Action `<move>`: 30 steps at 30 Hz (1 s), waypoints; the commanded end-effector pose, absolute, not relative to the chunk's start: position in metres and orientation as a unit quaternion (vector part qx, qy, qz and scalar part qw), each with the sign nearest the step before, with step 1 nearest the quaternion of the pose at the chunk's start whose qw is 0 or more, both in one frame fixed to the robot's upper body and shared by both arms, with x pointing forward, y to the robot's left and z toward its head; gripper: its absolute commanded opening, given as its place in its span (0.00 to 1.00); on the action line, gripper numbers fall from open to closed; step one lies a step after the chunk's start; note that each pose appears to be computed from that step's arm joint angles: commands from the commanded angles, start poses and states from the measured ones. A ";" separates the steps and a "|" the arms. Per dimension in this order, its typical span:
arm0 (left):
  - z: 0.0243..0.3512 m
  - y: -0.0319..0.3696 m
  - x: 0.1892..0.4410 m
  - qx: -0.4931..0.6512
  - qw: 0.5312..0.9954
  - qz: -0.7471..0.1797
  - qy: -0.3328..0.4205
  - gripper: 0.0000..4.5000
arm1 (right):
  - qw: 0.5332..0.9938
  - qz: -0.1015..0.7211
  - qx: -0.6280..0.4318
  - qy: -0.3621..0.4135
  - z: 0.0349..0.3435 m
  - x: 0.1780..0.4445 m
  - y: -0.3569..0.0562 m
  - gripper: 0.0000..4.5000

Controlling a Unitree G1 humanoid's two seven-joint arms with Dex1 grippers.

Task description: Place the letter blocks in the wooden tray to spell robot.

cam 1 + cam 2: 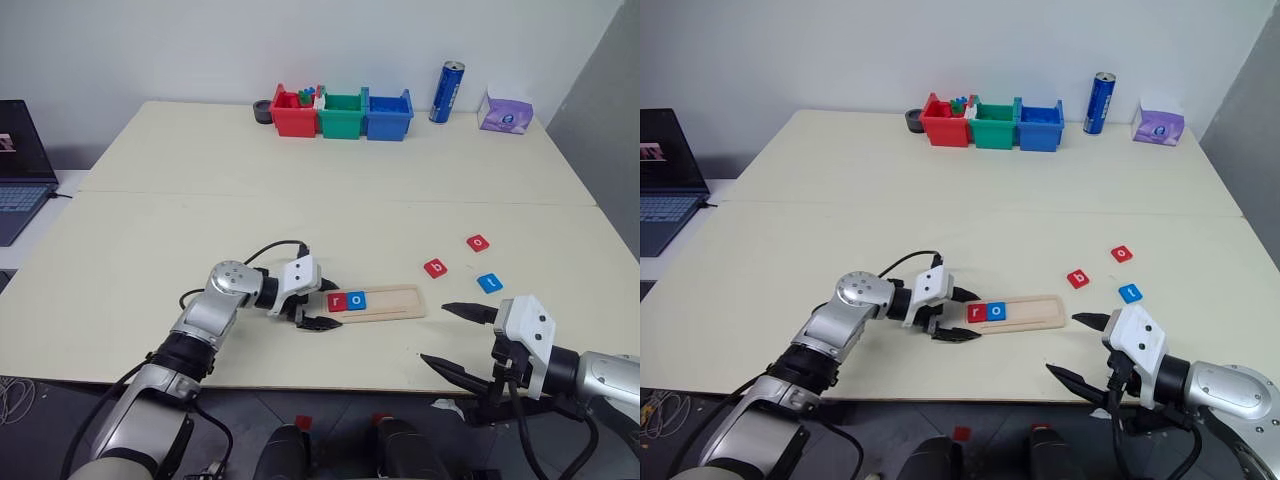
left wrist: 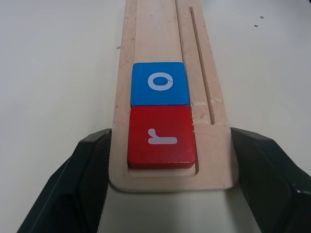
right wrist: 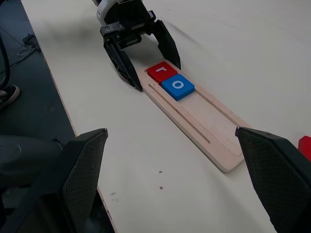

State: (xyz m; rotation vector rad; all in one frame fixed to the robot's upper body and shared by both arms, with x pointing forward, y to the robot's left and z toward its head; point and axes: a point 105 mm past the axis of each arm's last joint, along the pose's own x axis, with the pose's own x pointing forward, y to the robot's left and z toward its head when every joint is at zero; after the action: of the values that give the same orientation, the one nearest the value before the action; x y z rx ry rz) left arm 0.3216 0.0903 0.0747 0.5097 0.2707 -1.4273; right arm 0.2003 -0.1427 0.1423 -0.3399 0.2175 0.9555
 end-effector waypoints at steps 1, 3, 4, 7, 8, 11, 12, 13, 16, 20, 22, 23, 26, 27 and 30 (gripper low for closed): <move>0.074 0.085 0.319 0.241 0.704 -0.658 0.115 0.75 | 0.862 0.470 -0.166 0.088 0.150 0.196 -0.136 1.00; 0.074 0.084 0.316 0.242 0.697 -0.666 0.109 0.75 | 0.861 0.472 -0.164 0.090 0.150 0.196 -0.136 1.00; 0.074 0.083 0.315 0.242 0.694 -0.670 0.108 0.75 | 0.861 0.473 -0.164 0.089 0.150 0.196 -0.135 1.00; 0.075 0.082 0.313 0.248 0.687 -0.675 0.101 0.75 | 0.861 0.474 -0.163 0.090 0.150 0.197 -0.135 1.00; 0.074 0.083 0.313 0.249 0.687 -0.675 0.100 0.75 | 0.860 0.475 -0.163 0.090 0.150 0.197 -0.135 1.00; 0.073 0.084 0.314 0.256 0.685 -0.674 0.099 0.75 | 0.860 0.475 -0.163 0.092 0.149 0.197 -0.136 1.00; 0.073 0.084 0.314 0.258 0.685 -0.675 0.098 0.75 | 0.860 0.475 -0.163 0.094 0.149 0.197 -0.136 1.00; 0.072 0.084 0.314 0.259 0.684 -0.675 0.098 0.75 | 0.860 0.474 -0.162 0.095 0.149 0.197 -0.136 1.00; 0.072 0.083 0.313 0.259 0.680 -0.680 0.094 0.75 | 0.859 0.474 -0.162 0.101 0.146 0.196 -0.138 1.00; 0.072 0.082 0.311 0.245 0.676 -0.688 0.098 0.83 | 0.857 0.475 -0.163 0.112 0.143 0.195 -0.138 1.00; 0.073 0.083 0.311 0.243 0.673 -0.691 0.100 0.97 | 0.857 0.474 -0.163 0.116 0.141 0.195 -0.139 1.00; 0.073 0.083 0.311 0.243 0.672 -0.692 0.100 1.00 | 0.857 0.474 -0.163 0.117 0.141 0.195 -0.139 1.00; 0.074 0.084 0.312 0.243 0.673 -0.692 0.095 1.00 | 0.857 0.473 -0.164 0.122 0.140 0.194 -0.140 1.00; 0.075 0.084 0.312 0.242 0.674 -0.691 0.093 1.00 | 0.857 0.473 -0.165 0.124 0.139 0.194 -0.140 1.00; 0.078 0.086 0.315 0.247 0.680 -0.685 0.080 1.00 | 0.857 0.472 -0.165 0.128 0.139 0.195 -0.141 1.00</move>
State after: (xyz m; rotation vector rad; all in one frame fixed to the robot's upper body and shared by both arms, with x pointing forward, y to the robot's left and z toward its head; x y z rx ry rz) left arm 0.3114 0.0857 0.0712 0.5404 0.2194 -1.5486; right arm 0.1969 -0.1431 0.1351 -0.3317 0.2786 0.9781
